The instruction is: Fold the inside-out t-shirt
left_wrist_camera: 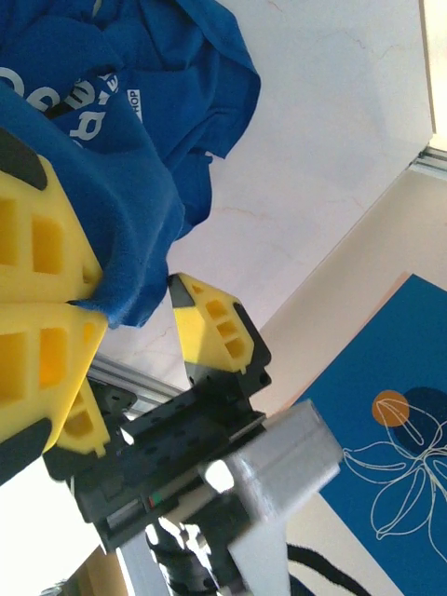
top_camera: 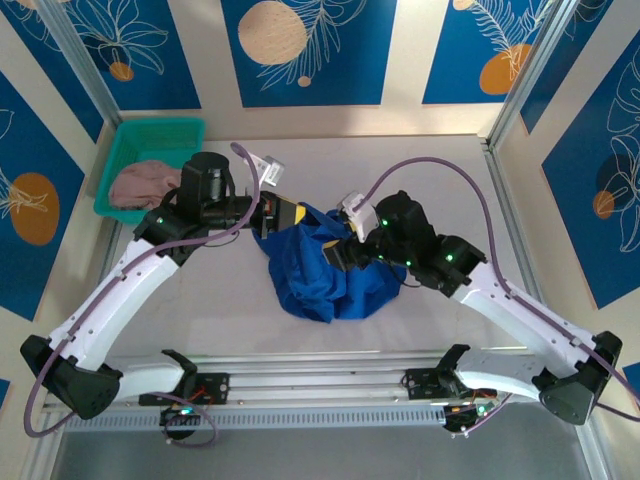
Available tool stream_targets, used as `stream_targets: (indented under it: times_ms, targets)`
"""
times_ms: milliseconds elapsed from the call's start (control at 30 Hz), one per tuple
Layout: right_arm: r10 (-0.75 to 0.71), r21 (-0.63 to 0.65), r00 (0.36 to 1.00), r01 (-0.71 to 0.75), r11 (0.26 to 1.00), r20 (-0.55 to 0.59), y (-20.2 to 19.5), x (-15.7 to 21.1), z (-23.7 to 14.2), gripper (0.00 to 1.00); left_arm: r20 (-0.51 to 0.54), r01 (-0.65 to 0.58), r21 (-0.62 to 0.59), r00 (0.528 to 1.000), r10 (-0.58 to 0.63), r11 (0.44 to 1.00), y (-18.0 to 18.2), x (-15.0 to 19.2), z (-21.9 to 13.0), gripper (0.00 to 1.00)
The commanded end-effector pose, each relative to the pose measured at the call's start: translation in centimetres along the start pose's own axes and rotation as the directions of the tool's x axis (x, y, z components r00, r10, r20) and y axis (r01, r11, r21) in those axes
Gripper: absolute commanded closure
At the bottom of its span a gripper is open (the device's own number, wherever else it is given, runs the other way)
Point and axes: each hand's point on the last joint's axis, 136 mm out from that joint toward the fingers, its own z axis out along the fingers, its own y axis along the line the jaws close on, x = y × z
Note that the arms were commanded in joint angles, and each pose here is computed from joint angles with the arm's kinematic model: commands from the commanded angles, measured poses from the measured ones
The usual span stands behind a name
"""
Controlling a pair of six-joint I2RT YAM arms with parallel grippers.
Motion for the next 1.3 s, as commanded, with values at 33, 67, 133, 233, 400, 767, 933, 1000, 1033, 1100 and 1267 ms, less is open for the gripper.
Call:
stream_targets:
  times_ms: [33, 67, 133, 233, 400, 767, 933, 1000, 1033, 1100, 1267]
  targets:
    - [-0.053, 0.076, 0.998, 0.050, 0.996, 0.037, -1.0, -2.2, -0.7, 0.48, 0.020, -0.036, 0.014, 0.999, 0.036, 0.999, -0.8, -0.9, -0.6, 1.00]
    - [-0.054, 0.077, 0.998, 0.050, 0.996, 0.040, -1.0, -2.3, -0.8, 0.52, 0.019, -0.036, 0.012, 0.999, 0.036, 0.999, -0.7, -0.8, -0.6, 1.00]
    - [-0.048, 0.076, 0.998, 0.044, 0.996, 0.050, -1.0, -2.5, -0.9, 0.58, 0.017, -0.036, 0.010, 0.999, 0.035, 0.999, -0.7, -0.8, -0.6, 1.00]
    - [-0.026, 0.068, 0.998, 0.022, 0.997, 0.059, -1.1, -2.8, -1.3, 0.67, 0.014, -0.038, 0.004, 0.999, 0.038, 0.999, -0.5, -0.7, -0.6, 1.00]
    - [0.064, 0.120, 0.996, -0.072, 0.990, 0.069, -2.9, -3.1, -2.4, 0.99, 0.010, -0.043, -0.036, 0.999, 0.044, 0.998, 0.1, -0.5, -0.7, 1.00]
    - [0.329, -0.121, 0.906, -0.308, 0.944, 0.266, -2.1, -9.6, -6.4, 1.00, -0.093, -0.113, -0.460, 0.993, 0.079, 0.881, 7.8, 2.2, -2.0, 1.00]
    - [0.349, -0.196, 0.904, -0.307, 0.931, 0.245, -1.1, -10.8, -5.4, 1.00, -0.100, -0.122, -0.402, 0.991, 0.089, 0.908, 6.9, 2.6, -0.8, 0.98]
    - [0.352, -0.194, 0.905, -0.311, 0.930, 0.238, -1.1, -10.7, -5.0, 1.00, -0.098, -0.118, -0.369, 0.991, 0.088, 0.922, 6.5, 2.7, -0.4, 0.94]
    - [0.352, -0.194, 0.905, -0.311, 0.930, 0.239, -1.2, -10.8, -5.0, 1.00, -0.100, -0.114, -0.352, 0.991, 0.084, 0.929, 6.3, 2.8, -0.2, 0.92]
    - [0.352, -0.192, 0.906, -0.311, 0.931, 0.237, -1.2, -10.8, -4.8, 1.00, -0.092, -0.096, -0.318, 0.993, 0.070, 0.943, 5.8, 3.0, 0.1, 0.86]
    - [0.354, -0.195, 0.906, -0.313, 0.930, 0.233, -1.2, -10.9, -4.5, 1.00, -0.078, -0.034, -0.242, 0.997, 0.015, 0.970, 4.8, 3.4, 1.0, 0.67]
